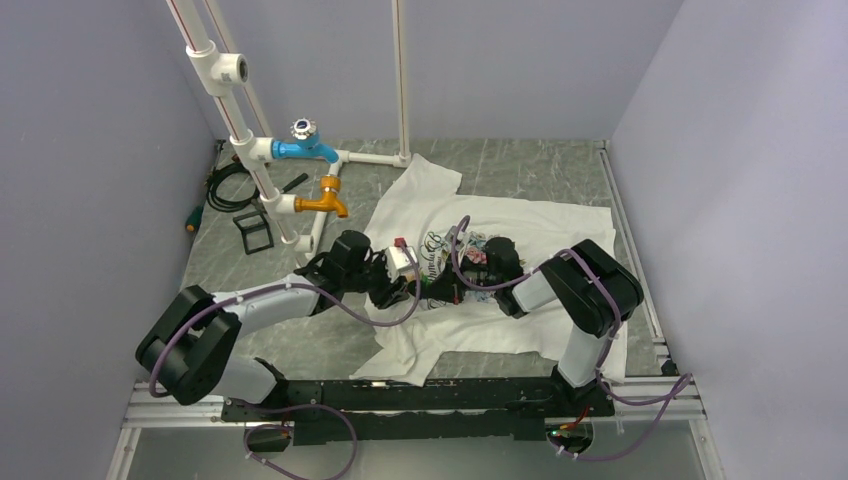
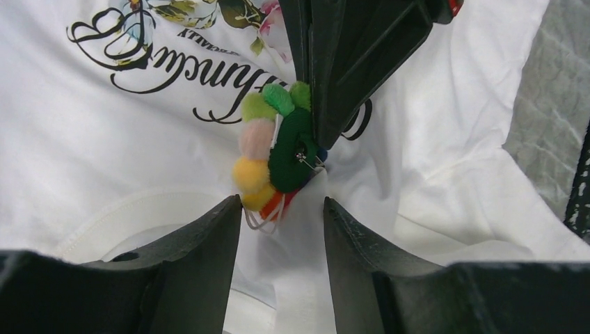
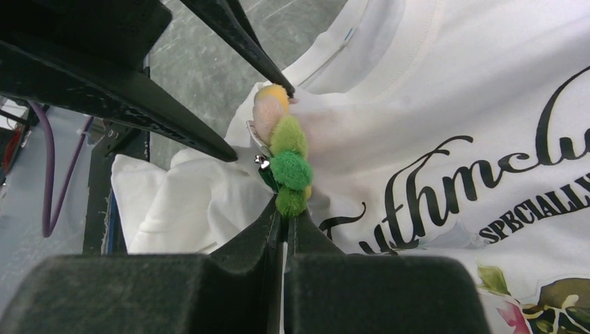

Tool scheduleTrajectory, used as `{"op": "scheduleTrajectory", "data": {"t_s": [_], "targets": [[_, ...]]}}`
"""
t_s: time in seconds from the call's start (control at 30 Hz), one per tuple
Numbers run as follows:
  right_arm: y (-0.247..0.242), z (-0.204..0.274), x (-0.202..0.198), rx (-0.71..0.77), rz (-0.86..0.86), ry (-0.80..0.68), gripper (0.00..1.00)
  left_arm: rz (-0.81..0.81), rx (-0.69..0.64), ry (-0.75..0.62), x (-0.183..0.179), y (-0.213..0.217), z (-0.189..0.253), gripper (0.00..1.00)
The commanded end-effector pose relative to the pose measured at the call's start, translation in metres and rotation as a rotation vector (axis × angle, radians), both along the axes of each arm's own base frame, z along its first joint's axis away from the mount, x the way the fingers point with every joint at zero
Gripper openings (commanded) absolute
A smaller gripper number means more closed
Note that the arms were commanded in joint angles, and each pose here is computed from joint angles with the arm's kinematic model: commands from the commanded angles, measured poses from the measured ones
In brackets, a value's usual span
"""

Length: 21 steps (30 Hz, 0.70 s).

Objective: Remove the brooch from the garment

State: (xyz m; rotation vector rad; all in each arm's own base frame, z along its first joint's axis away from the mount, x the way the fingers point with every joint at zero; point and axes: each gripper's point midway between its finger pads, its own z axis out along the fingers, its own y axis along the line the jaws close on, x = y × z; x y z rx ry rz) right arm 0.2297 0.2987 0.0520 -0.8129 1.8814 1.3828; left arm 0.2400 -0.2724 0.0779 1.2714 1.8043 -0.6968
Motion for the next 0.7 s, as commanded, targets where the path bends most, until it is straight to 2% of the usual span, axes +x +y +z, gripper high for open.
{"op": "scheduleTrajectory", "data": {"t_s": [0.0, 0.3, 0.4, 0.47, 0.57, 0.67], "targets": [[0.003, 0.011, -0.004, 0.05, 0.063, -0.087, 0.0, -0.085, -0.056, -0.078, 0.009, -0.017, 0.017, 0.51], [0.003, 0.011, -0.01, 0.053, 0.09, -0.104, 0.0, -0.094, -0.073, -0.031, 0.013, -0.027, 0.01, 0.46], [0.002, 0.01, -0.01, 0.046, 0.088, -0.106, 0.0, -0.119, -0.074, -0.006, 0.008, -0.029, 0.008, 0.22], [0.001, 0.01, -0.009, 0.042, 0.083, -0.109, 0.0, -0.135, -0.071, 0.0, 0.005, -0.028, 0.007, 0.12], [0.002, 0.013, -0.005, 0.033, 0.073, -0.121, 0.15, -0.145, -0.069, 0.02, 0.0, -0.027, 0.007, 0.0], [0.003, 0.017, -0.002, 0.028, 0.084, -0.146, 0.26, -0.134, -0.068, 0.056, -0.003, -0.027, 0.006, 0.0]]}}
